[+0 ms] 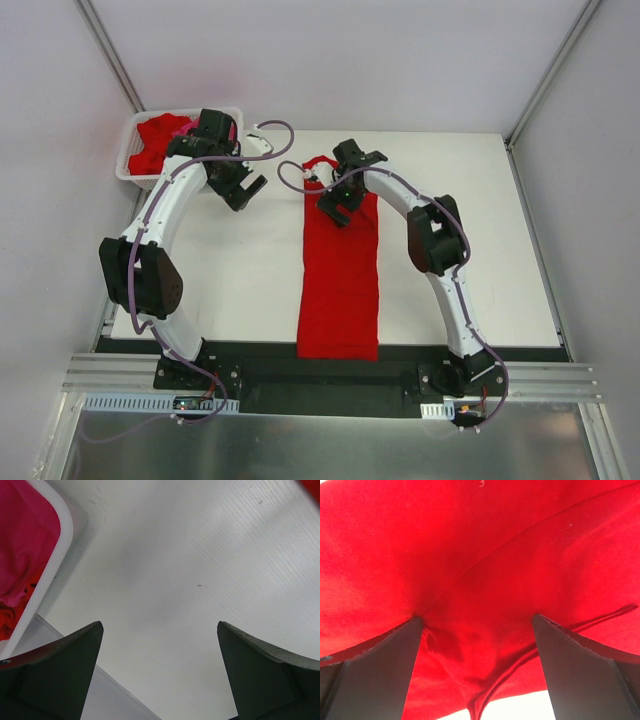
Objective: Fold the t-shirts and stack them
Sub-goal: Rotate the tshirt 90 degrees, then grab the bottom of the folded rectangular tshirt with both arms
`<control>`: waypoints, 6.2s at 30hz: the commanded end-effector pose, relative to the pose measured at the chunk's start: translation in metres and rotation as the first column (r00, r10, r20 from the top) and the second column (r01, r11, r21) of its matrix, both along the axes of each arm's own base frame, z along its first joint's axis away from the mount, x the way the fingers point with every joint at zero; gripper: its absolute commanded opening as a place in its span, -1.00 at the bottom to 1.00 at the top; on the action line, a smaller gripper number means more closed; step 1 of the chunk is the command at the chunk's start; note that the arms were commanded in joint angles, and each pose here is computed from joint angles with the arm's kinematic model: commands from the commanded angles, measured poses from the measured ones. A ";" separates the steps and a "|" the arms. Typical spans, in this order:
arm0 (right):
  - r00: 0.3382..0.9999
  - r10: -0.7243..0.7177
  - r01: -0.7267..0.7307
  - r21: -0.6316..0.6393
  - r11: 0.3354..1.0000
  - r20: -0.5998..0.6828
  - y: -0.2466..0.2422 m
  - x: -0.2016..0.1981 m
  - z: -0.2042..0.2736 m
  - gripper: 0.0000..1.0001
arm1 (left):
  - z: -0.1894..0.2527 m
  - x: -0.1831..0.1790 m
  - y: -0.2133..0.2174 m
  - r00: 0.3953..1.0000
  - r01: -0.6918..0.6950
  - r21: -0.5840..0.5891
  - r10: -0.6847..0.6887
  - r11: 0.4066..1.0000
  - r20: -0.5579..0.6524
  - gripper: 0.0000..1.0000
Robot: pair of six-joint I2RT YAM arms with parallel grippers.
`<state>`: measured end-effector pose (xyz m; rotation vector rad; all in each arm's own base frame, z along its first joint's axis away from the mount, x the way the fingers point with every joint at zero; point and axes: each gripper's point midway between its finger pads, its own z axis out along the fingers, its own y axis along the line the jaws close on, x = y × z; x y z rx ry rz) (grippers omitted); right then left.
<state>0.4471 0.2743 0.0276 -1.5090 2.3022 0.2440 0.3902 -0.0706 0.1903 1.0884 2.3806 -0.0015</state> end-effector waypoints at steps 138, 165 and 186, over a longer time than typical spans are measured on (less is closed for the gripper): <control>0.300 -0.032 0.696 0.196 0.691 -0.953 -0.092 -0.269 0.064 0.93 | -0.074 -0.155 -0.143 0.610 -0.560 -0.633 -0.251 0.535 -0.751 0.99; 0.647 -0.638 0.444 0.475 0.760 0.417 -0.241 -0.096 0.351 0.93 | 0.317 -0.060 0.005 0.701 0.028 -0.493 0.334 0.870 0.630 0.99; 0.969 -0.211 -0.006 0.859 0.513 0.133 0.006 -0.185 0.450 0.93 | 0.285 -0.134 -0.222 0.893 0.435 -0.796 -0.311 0.421 0.324 0.99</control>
